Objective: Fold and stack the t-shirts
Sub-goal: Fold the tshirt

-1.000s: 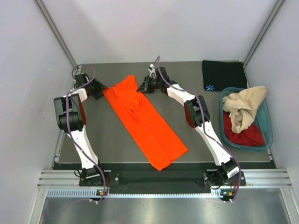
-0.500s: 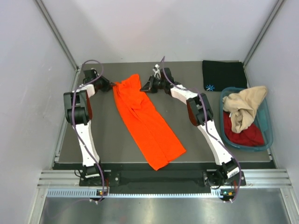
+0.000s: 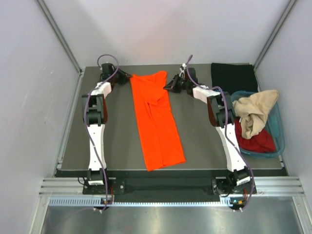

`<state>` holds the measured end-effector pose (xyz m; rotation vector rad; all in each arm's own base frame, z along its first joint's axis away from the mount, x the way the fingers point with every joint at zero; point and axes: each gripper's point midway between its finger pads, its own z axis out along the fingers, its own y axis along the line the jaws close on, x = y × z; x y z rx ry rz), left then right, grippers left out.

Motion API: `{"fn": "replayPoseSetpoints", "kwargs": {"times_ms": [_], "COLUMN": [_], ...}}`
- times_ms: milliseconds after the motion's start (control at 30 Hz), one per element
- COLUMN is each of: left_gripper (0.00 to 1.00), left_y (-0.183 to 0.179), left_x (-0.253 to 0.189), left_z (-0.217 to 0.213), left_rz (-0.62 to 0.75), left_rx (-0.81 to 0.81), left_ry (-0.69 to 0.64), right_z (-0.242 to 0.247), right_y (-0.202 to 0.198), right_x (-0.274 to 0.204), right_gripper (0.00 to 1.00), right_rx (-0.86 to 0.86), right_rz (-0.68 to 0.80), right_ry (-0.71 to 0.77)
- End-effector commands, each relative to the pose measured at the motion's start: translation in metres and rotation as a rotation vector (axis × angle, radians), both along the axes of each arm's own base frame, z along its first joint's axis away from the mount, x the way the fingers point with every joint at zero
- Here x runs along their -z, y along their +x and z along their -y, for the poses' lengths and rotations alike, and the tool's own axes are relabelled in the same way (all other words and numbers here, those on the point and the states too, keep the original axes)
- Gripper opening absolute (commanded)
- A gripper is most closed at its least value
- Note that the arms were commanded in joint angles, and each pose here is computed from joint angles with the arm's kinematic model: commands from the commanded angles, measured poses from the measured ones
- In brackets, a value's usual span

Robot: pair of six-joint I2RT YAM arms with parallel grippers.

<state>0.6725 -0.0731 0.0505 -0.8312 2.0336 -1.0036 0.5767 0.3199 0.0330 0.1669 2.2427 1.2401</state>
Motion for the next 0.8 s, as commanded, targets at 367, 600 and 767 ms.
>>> {"fn": "replayPoseSetpoints", "kwargs": {"times_ms": [367, 600, 767], "left_gripper": [0.84, 0.87, 0.99], "left_y": [0.014, -0.091, -0.166], "left_x": [-0.064, -0.066, -0.1], "left_z": [-0.008, -0.033, -0.013], "left_rz": [0.1, -0.064, -0.06], "left_rx": [0.003, 0.057, 0.121], "left_ry": [0.138, 0.385, 0.335], "right_z": [0.037, 0.078, 0.101], "right_y": [0.014, -0.008, -0.043], "right_x": [-0.032, -0.077, -0.121], "right_gripper": [0.51, 1.0, 1.0], "right_rx": [0.01, 0.009, 0.037], "right_rz": [0.049, 0.077, 0.1], "right_ry": [-0.138, -0.33, -0.451]}}
